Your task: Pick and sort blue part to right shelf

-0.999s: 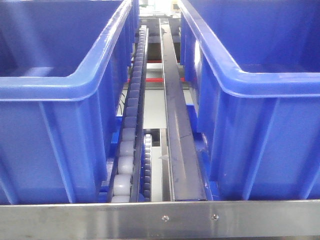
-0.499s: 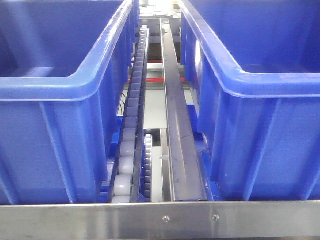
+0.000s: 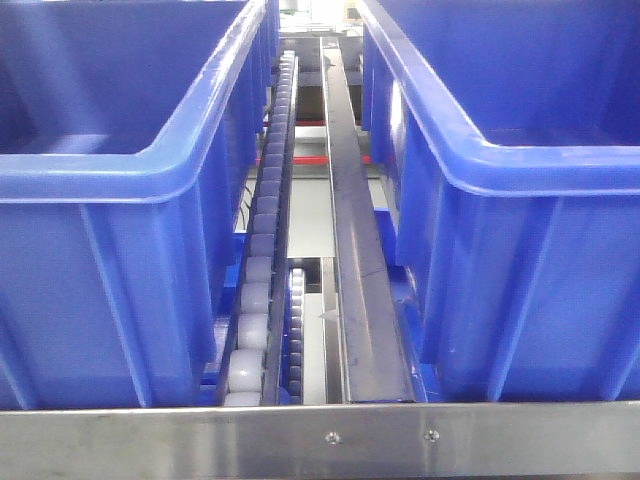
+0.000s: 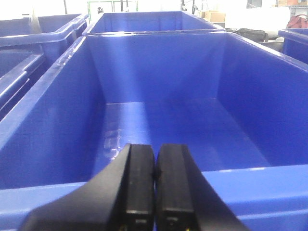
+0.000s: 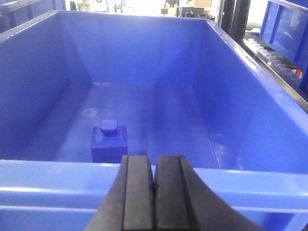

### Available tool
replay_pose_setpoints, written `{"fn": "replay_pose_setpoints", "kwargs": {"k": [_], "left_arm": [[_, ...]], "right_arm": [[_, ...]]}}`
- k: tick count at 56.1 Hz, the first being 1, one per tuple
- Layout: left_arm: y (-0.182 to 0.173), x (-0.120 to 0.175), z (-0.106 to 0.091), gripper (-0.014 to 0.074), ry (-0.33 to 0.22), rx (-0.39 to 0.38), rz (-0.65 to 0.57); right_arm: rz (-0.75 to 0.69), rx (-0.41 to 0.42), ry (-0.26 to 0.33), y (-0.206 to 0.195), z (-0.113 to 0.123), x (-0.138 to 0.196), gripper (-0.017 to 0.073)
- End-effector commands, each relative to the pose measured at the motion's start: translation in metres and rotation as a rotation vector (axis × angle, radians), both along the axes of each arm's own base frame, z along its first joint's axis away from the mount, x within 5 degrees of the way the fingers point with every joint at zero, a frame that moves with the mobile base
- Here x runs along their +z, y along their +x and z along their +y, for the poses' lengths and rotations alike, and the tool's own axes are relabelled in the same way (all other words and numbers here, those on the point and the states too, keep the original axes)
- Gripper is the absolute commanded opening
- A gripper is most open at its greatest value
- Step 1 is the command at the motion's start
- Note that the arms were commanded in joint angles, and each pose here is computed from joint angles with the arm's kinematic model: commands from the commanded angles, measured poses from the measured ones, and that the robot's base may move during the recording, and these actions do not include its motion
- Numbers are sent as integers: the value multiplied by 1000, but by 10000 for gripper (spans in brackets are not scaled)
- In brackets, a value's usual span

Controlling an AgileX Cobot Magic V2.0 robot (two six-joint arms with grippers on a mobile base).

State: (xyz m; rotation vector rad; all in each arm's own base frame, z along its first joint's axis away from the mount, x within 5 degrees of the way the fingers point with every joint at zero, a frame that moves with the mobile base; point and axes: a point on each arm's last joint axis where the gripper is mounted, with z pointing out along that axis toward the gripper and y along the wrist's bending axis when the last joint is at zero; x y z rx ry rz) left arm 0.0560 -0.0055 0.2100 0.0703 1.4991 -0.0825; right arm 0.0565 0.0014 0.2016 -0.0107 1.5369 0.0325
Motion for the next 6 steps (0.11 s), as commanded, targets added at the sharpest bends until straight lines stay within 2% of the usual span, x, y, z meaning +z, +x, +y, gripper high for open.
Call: {"fn": "replay_pose_setpoints", "kwargs": {"k": [1,6], "left_arm": [[-1,-1,1,124,-19,5,-77],[-1,-1,1,124,-19,5,-77]], "right_arm": [[-56,-4,-17,-2,0,5,45],[-56,-4,-17,-2,0,5,45]]}}
